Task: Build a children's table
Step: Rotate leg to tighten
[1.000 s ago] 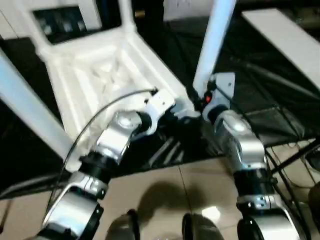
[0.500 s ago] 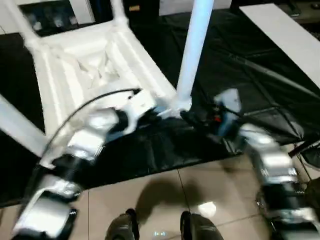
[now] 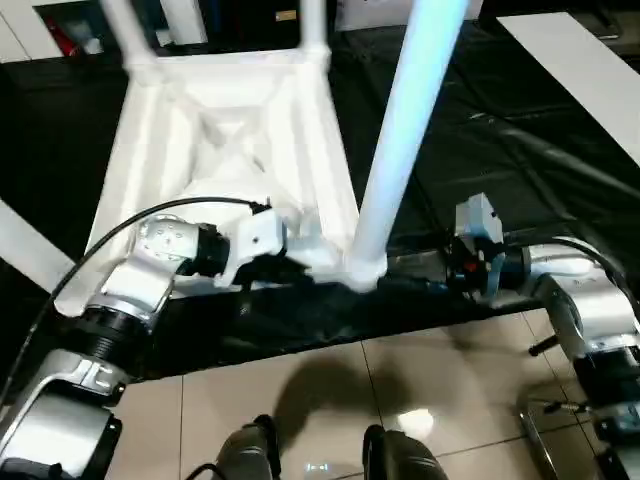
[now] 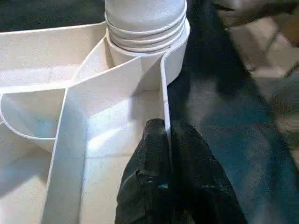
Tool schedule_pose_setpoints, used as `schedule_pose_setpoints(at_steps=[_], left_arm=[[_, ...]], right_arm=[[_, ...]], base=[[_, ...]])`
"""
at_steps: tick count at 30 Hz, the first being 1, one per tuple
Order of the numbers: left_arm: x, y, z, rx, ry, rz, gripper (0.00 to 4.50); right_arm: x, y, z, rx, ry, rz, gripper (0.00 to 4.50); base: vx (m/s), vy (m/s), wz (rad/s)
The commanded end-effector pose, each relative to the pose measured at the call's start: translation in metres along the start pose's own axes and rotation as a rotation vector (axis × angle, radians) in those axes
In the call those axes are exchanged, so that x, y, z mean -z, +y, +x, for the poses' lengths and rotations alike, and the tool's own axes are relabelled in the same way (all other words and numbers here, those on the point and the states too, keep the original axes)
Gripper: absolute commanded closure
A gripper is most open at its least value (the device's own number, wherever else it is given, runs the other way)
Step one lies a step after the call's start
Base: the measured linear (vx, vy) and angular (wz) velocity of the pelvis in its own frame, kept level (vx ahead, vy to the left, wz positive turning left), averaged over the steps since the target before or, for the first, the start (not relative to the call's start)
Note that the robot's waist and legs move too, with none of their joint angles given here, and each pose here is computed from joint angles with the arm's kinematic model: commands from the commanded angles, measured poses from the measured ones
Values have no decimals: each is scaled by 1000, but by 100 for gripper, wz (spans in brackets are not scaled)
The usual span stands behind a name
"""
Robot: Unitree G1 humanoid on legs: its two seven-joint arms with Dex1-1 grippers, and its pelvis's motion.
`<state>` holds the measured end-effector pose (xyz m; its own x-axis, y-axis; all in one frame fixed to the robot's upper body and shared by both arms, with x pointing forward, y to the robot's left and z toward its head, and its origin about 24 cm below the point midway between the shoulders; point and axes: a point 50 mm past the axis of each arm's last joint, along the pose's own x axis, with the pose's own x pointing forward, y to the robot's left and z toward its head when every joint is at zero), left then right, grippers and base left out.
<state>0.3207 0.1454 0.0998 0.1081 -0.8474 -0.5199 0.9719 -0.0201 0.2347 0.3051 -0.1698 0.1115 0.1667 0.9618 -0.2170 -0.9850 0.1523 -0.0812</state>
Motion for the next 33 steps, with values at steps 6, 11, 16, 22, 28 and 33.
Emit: schedule_pose_setpoints(at_steps=[6, 11, 16, 22, 28, 33], left_arm=[[-1, -15, 19, 211, 37, 69, 450], [-1, -14, 19, 214, 37, 73, 450], [2, -15, 17, 214, 45, 71, 450], [0, -9, 18, 112, 14, 20, 450], [-8, 0, 28, -57, -11, -87, 450], [-25, 8, 51, -223, -37, -184, 450]], right_arm=[[-4, -3, 10, -101, 7, -36, 177], [-3, 1, 12, -173, 14, -20, 216], [0, 5, 12, -235, 27, 11, 251], [3, 13, 14, -237, -7, 87, 257], [11, 19, 37, -24, -48, 172, 257], [14, 9, 75, 354, -76, 300, 257]], base=[[0, 0, 0], [0, 0, 0], [0, 0, 0], [0, 0, 0], [0, 0, 0], [-20, 10, -8]])
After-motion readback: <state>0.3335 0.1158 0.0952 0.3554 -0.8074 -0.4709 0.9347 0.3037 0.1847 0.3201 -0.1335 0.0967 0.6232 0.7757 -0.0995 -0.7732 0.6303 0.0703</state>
